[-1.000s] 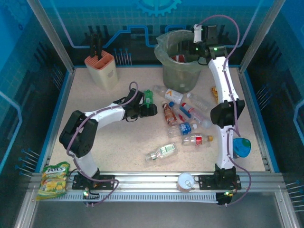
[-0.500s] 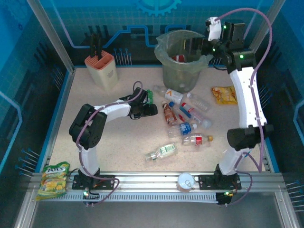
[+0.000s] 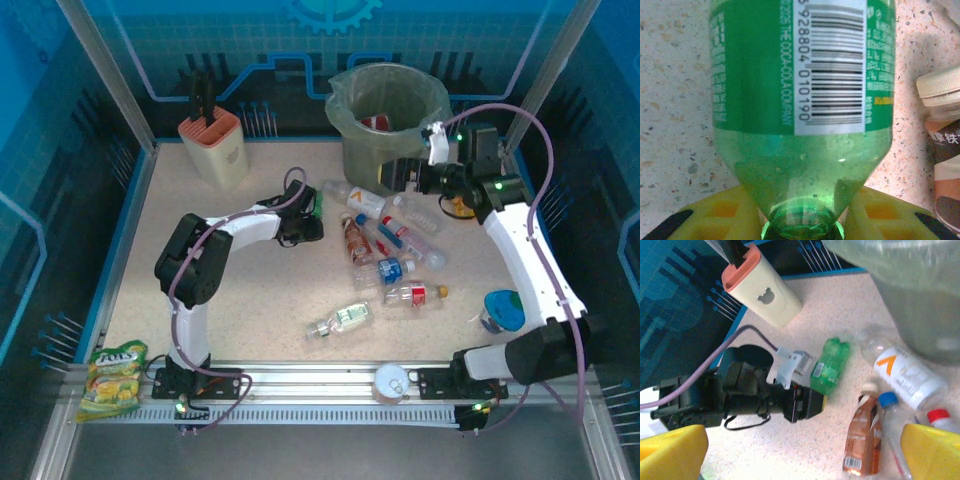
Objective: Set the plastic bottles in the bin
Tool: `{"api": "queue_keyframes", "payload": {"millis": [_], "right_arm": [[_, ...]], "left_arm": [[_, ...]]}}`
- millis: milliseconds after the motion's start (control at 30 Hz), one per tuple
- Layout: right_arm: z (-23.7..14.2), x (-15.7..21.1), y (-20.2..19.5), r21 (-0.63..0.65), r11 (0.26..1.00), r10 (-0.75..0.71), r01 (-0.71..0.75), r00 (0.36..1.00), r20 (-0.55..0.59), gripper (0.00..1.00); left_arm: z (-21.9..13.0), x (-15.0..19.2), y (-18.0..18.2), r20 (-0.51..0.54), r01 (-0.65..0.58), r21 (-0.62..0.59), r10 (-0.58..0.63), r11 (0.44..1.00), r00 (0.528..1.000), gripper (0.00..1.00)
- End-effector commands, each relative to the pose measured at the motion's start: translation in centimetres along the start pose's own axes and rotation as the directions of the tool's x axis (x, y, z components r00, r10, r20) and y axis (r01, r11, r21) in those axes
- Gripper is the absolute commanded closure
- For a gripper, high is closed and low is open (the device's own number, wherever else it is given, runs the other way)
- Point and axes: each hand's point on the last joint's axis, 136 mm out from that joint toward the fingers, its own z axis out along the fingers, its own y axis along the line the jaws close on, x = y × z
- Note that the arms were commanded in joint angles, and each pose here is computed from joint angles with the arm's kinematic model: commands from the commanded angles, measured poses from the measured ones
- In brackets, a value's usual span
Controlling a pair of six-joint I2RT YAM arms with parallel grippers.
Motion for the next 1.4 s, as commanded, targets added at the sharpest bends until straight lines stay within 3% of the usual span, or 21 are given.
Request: {"api": "queue_keyframes", "payload": {"millis": [0,200,333,500,633,833,1067,1267,1367], "right_arm": [[-1.0,0.3,1.9,-0.078,0.996,0.054,-0.05,0.997,0.051,0.02],[1.5,5.0,-0.5,-0.074,0.967,0.246,-0.245,0.969,-0.008,0.03],[4.1,6.3,0.0,-0.088,0.958,0.267,-0.272,0.961,-0.067,0.04],[8.3,6.3,1.2,-0.193,0.915,0.334,-0.355,0.933,-0.131,0.03],[11.7,6.6,1.6,-0.226,0.894,0.358,-0.387,0.92,-0.16,0.04],[14.5,7.0,0.0,-0.172,0.905,0.363,-0.389,0.918,-0.161,0.04],[15.2,7.0,-1.1,-0.158,0.908,0.366,-0.387,0.919,-0.15,0.13],[14.9,6.7,-1.1,-0.17,0.903,0.375,-0.394,0.917,-0.134,0.36],[14.2,6.4,-1.5,-0.157,0.909,0.37,-0.385,0.921,-0.118,0.38]], "left_arm": [[-0.7,-0.4,0.0,0.024,-0.025,-0.001,0.025,1.0,0.999,0.67],[-3.1,-0.6,-0.7,0.066,-0.06,0.047,0.057,0.997,0.996,0.76],[-5.4,0.2,-2.5,0.084,-0.138,0.161,0.126,0.977,0.988,0.77],[-9.7,2.5,-5.5,0.167,-0.283,0.327,0.24,0.902,0.956,0.93],[-11.8,4.6,-7.0,0.233,-0.391,0.39,0.322,0.834,0.918,0.97],[-13.4,6.2,-8.4,0.264,-0.437,0.476,0.35,0.763,0.899,1.0],[-13.5,7.1,-9.3,0.269,-0.48,0.502,0.398,0.719,0.877,1.0],[-13.2,7.2,-9.7,0.258,-0.488,0.5,0.415,0.715,0.872,1.0],[-13.5,6.9,-9.8,0.272,-0.495,0.493,0.414,0.715,0.869,1.0]]}}
